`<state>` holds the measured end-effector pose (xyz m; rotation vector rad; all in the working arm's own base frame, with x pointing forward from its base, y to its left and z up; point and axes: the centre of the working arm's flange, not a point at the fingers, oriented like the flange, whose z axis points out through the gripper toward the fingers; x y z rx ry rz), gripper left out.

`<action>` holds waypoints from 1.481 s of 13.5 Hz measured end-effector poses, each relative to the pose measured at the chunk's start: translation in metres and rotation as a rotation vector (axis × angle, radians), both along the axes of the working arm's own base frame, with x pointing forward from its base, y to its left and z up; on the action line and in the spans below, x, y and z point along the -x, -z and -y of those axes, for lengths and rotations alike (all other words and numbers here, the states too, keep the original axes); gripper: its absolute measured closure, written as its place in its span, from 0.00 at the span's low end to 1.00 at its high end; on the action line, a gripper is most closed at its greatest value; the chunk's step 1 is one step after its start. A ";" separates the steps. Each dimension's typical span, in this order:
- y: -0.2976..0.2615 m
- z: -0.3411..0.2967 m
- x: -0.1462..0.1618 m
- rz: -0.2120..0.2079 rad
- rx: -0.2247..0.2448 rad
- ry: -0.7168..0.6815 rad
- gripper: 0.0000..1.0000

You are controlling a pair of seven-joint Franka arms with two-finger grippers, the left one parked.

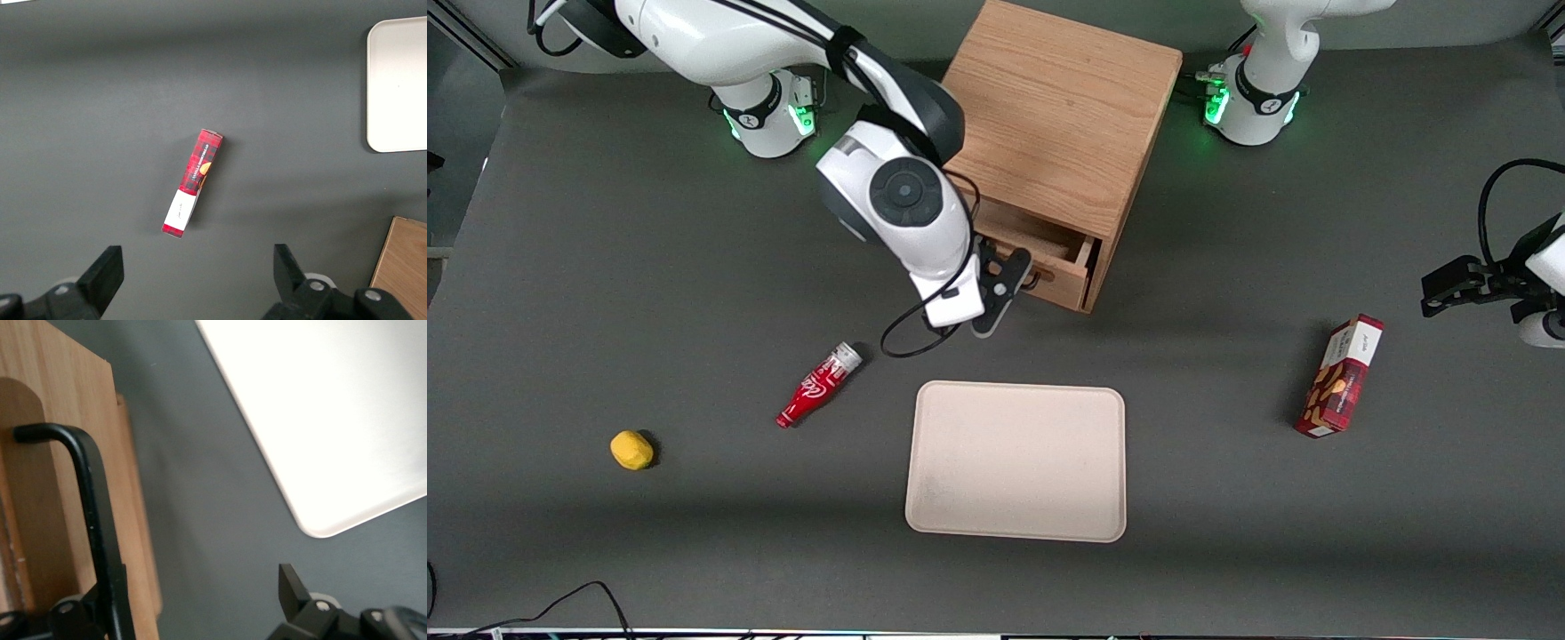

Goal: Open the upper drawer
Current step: 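Pull the upper drawer outward from the cabinet with the right gripper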

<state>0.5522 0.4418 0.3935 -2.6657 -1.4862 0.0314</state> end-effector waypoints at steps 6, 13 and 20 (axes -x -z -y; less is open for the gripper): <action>-0.003 0.040 -0.053 0.113 -0.030 0.044 0.00; 0.001 0.086 -0.101 0.123 -0.106 0.104 0.00; 0.000 0.105 -0.117 0.098 -0.166 0.146 0.00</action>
